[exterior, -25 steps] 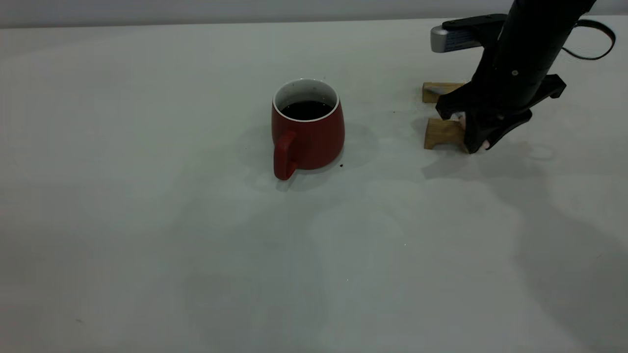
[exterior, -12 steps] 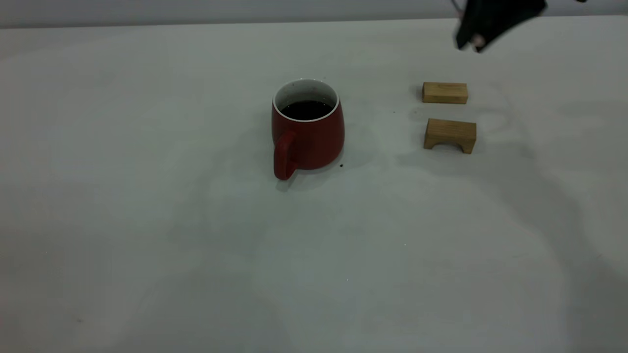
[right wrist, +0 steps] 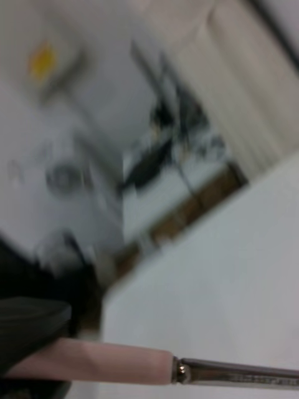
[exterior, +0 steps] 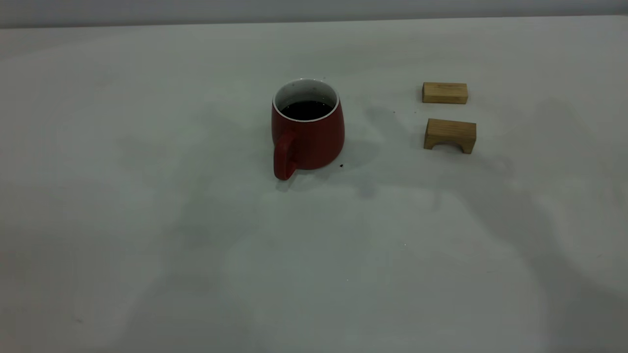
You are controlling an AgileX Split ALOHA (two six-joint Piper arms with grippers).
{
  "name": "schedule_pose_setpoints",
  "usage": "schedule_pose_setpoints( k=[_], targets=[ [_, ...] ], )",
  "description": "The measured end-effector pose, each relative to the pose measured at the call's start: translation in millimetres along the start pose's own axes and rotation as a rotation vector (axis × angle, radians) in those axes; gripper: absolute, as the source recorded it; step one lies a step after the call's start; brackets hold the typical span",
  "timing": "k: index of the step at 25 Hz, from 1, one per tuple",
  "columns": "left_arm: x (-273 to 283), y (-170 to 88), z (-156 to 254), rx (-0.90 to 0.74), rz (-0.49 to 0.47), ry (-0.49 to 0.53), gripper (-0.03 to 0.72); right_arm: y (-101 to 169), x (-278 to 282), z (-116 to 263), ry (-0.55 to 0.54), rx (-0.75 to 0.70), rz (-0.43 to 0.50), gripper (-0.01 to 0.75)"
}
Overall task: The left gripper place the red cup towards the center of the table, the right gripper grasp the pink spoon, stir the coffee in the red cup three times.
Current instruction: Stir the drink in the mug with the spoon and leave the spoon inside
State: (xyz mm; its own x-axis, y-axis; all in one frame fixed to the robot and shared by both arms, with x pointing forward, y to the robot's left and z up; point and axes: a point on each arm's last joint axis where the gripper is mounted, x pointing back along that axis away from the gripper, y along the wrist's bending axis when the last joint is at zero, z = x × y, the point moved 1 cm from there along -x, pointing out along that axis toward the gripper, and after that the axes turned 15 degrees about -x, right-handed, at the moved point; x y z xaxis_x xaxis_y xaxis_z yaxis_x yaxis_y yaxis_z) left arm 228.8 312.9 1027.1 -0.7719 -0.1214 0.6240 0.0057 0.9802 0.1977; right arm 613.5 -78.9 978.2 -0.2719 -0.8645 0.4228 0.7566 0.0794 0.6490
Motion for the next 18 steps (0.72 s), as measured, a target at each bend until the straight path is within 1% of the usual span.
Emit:
schedule_pose_setpoints(
  k=[1, 4, 7, 9, 12, 18],
  targets=[
    [0.0, 0.0, 0.0, 0.000, 0.000, 0.000, 0.594, 0.1, -5.6, 2.6, 0.019, -0.085, -0.024, 0.141],
    [0.0, 0.0, 0.0, 0.000, 0.000, 0.000, 0.594, -6.3, -24.9, 3.0, 0.055, -0.359, -0.055, 0.141],
    [0.0, 0.0, 0.0, 0.000, 0.000, 0.000, 0.594, -14.8, -38.1, -1.5, 0.064, -0.565, -0.043, 0.141],
    [0.0, 0.0, 0.0, 0.000, 0.000, 0.000, 0.594, -18.4, -43.9, -8.5, 0.053, -0.672, -0.038, 0.141],
    [0.0, 0.0, 0.0, 0.000, 0.000, 0.000, 0.594, -27.8, -52.6, -22.3, 0.020, -0.774, -0.028, 0.141],
    [0.0, 0.0, 0.0, 0.000, 0.000, 0.000, 0.594, -58.0, -73.8, -64.0, -0.074, -0.864, 0.005, 0.142]
  ],
)
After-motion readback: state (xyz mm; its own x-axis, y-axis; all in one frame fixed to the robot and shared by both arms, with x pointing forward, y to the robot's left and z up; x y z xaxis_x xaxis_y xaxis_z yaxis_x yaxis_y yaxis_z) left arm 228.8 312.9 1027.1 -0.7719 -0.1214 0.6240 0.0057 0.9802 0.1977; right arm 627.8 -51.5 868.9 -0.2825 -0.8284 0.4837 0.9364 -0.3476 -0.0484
